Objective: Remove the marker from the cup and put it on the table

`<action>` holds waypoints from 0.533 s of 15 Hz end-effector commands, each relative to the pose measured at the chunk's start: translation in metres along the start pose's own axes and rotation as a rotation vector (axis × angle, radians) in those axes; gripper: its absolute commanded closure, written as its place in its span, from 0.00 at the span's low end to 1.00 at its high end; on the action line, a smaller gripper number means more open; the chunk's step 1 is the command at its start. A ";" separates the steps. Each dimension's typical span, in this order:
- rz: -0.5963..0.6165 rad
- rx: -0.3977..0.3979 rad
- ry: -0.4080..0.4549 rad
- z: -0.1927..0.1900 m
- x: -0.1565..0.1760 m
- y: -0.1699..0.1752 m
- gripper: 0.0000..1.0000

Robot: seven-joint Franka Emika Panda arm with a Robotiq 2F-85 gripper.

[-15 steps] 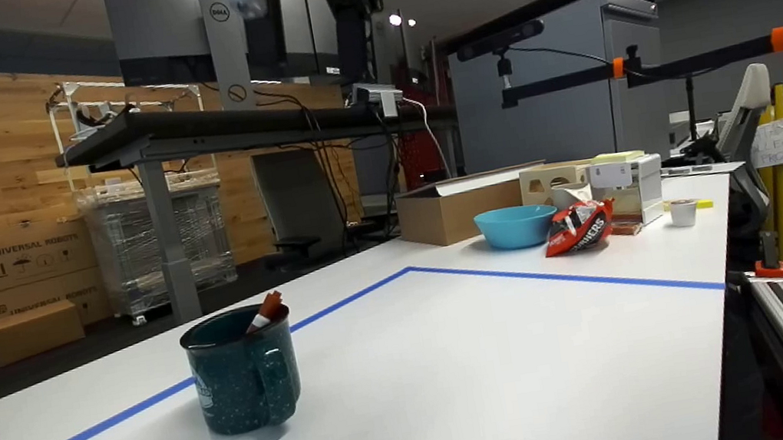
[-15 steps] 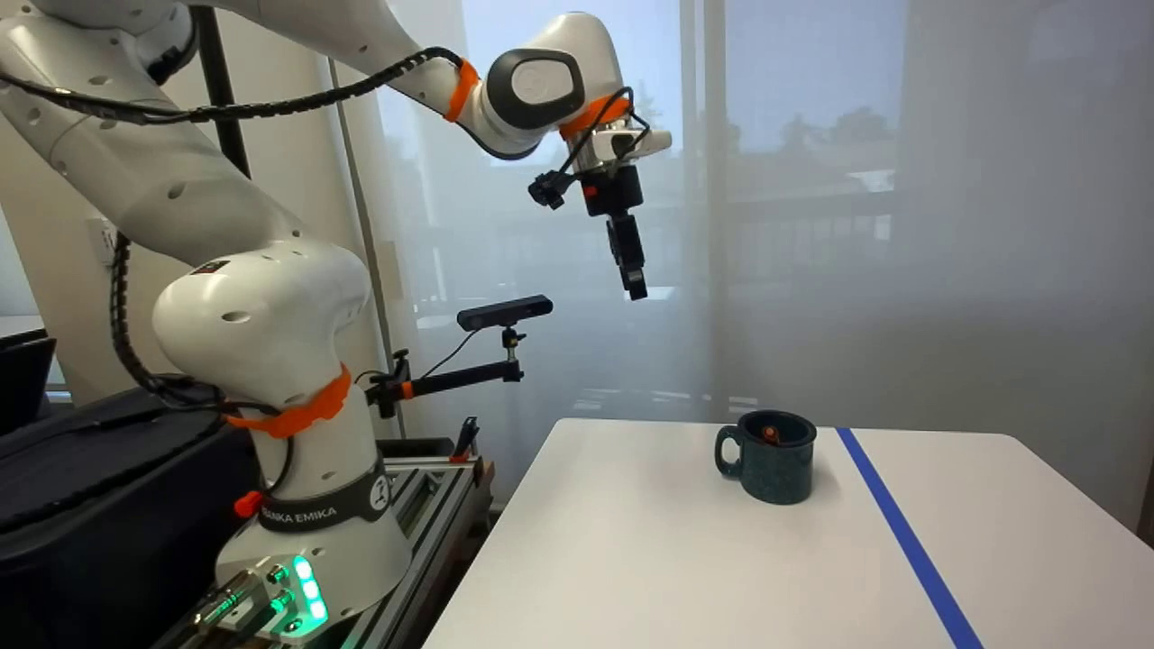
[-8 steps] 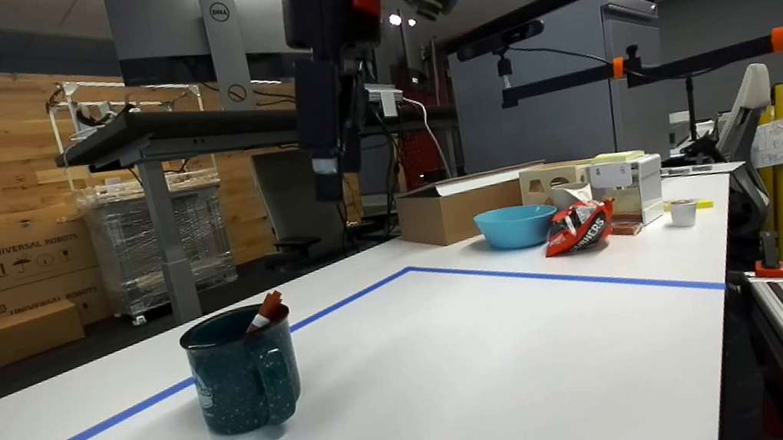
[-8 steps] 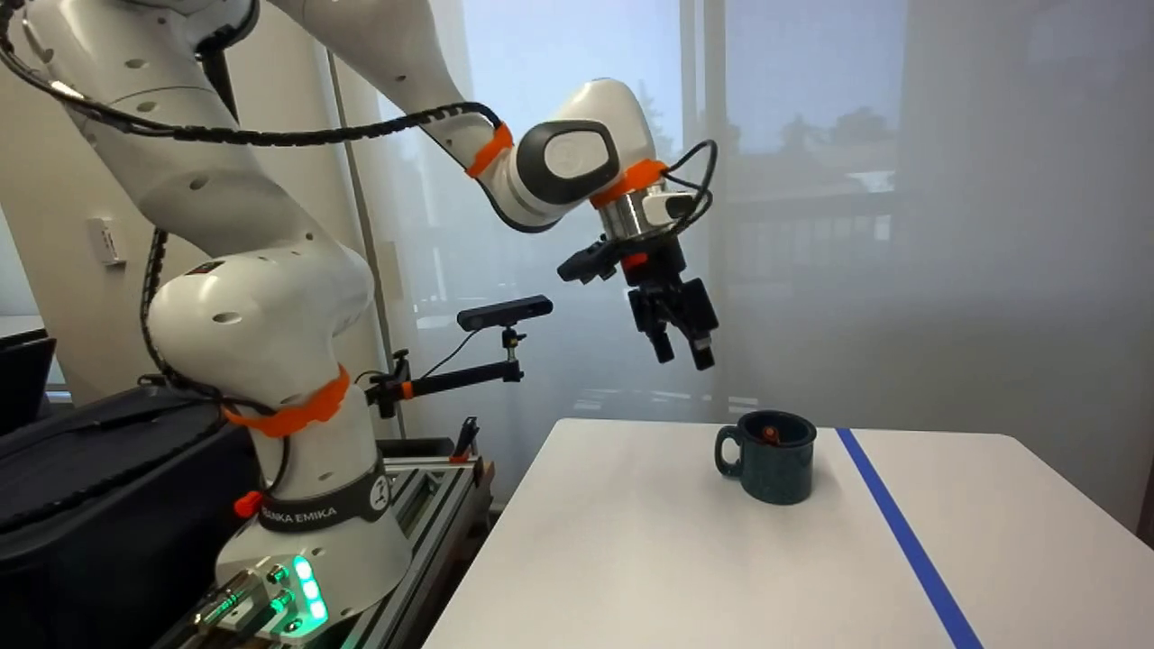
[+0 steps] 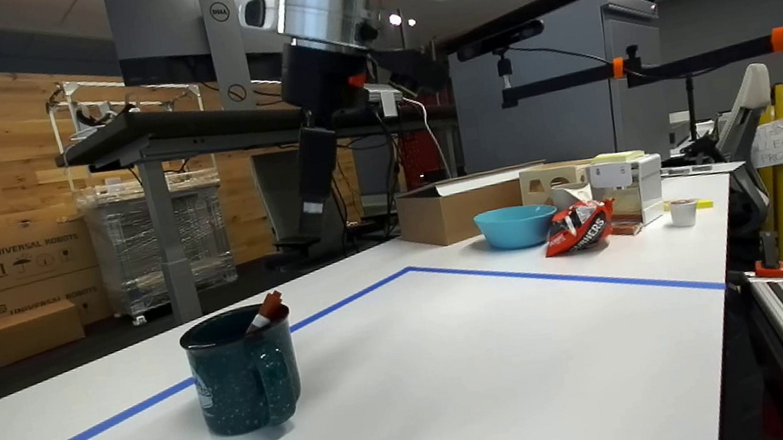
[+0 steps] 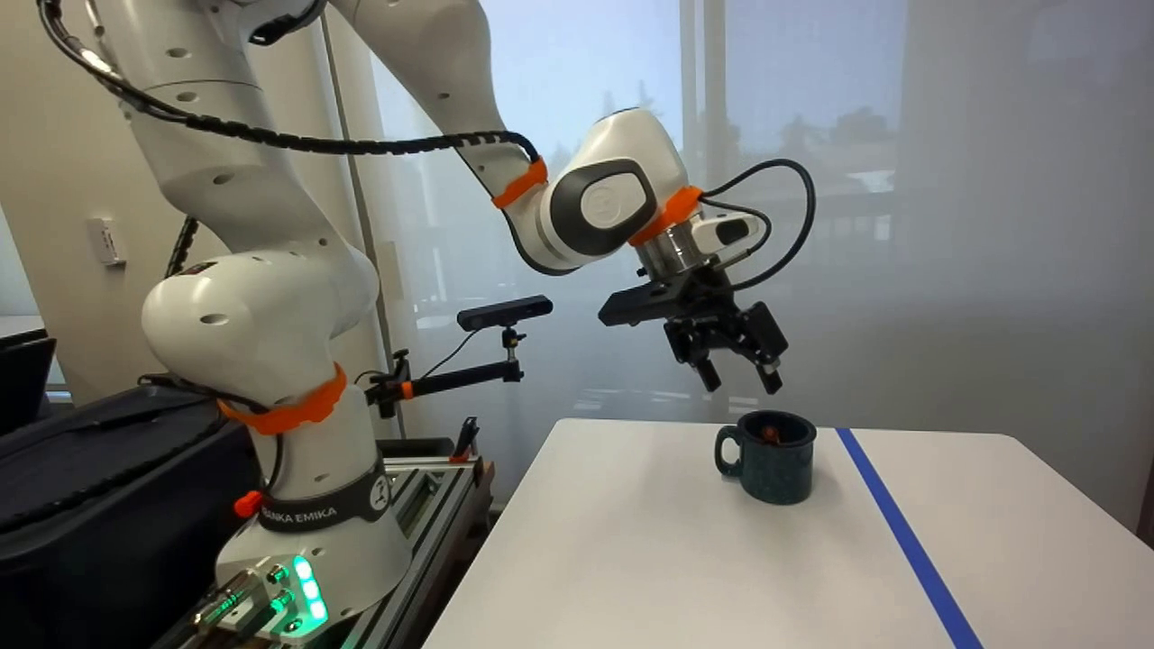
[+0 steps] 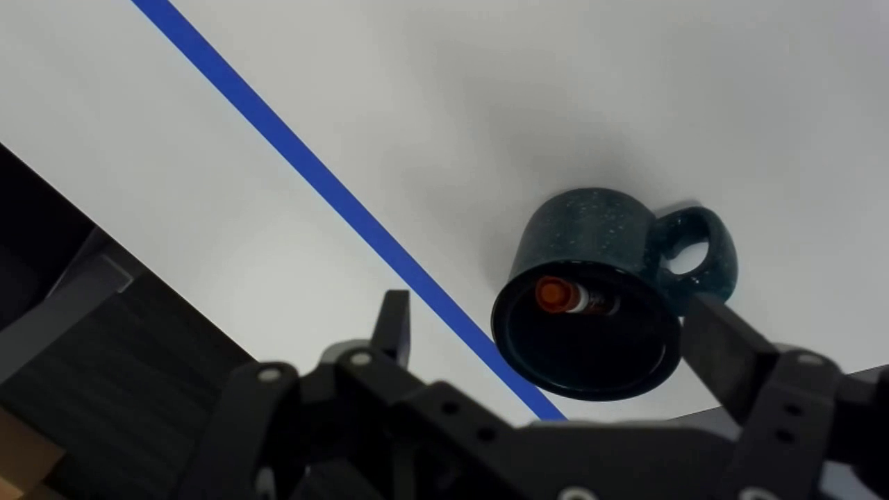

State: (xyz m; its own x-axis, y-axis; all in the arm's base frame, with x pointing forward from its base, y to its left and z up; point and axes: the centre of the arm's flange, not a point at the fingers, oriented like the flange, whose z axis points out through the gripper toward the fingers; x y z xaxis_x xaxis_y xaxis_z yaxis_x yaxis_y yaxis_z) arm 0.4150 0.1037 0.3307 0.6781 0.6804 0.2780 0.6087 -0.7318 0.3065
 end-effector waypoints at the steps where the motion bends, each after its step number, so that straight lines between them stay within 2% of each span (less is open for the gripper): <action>1: 0.002 -0.031 -0.010 -0.018 0.001 -0.014 0.00; 8: -0.025 0.011 0.016 -0.003 0.010 -0.026 0.00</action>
State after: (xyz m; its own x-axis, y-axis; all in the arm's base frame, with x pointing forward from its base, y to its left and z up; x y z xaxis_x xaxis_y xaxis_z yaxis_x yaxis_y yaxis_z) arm 0.4057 0.1260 0.3323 0.6616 0.6985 0.2727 0.6261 -0.7147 0.3117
